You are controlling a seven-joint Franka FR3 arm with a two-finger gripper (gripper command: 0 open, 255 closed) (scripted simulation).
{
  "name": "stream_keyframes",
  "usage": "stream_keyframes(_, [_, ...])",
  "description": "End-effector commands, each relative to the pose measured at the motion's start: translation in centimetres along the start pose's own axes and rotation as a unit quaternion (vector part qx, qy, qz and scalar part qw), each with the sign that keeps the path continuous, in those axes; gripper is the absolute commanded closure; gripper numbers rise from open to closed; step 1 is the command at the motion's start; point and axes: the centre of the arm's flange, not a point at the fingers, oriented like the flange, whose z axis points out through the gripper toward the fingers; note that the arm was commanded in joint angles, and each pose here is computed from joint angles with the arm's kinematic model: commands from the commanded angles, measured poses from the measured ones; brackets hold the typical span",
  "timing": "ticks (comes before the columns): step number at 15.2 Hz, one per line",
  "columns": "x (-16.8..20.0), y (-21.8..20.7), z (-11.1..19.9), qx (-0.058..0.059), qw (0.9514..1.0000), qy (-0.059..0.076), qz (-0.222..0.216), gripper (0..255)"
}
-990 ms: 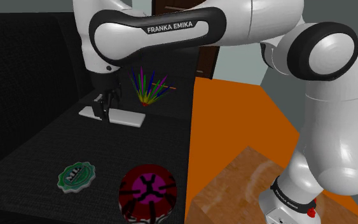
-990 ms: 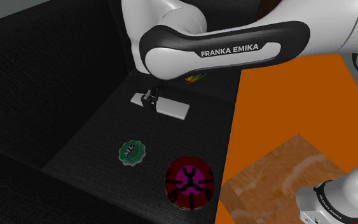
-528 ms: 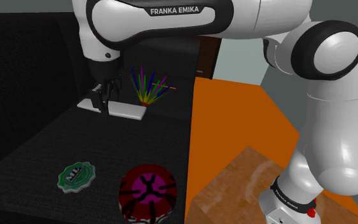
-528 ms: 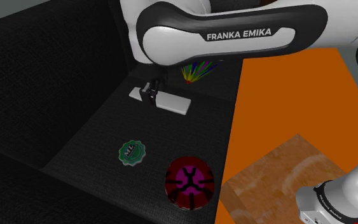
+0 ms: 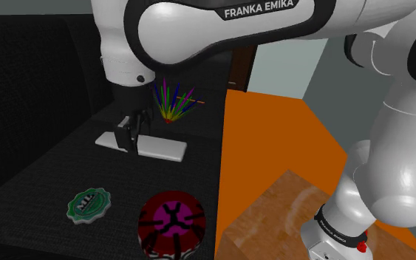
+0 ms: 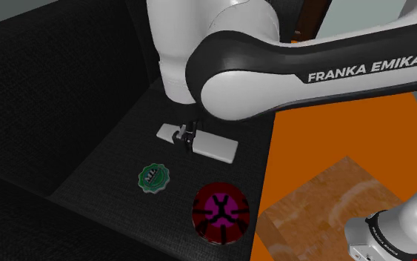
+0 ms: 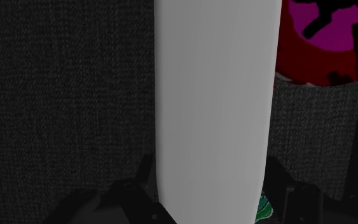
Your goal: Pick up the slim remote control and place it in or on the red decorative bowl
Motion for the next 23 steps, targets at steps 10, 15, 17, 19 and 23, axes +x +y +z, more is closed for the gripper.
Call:
stream_keyframes(10, [-9.8,-10.9,-0.6,0.000,1.0000,0.000,0.001,255])
stream_keyframes(15, [-10.5,-11.8,1.4,0.000,1.0000,0.000,0.001,255])
stream_keyframes(17, [-10.5,-11.8,2.5,0.000,1.0000,0.000,0.001,255])
stream_keyframes(19, [-10.5,-11.8,3.6,0.000,1.0000,0.000,0.001,255])
stream_keyframes(23, [-10.6,-11.9,5.7,0.000,1.0000,0.000,0.001,255])
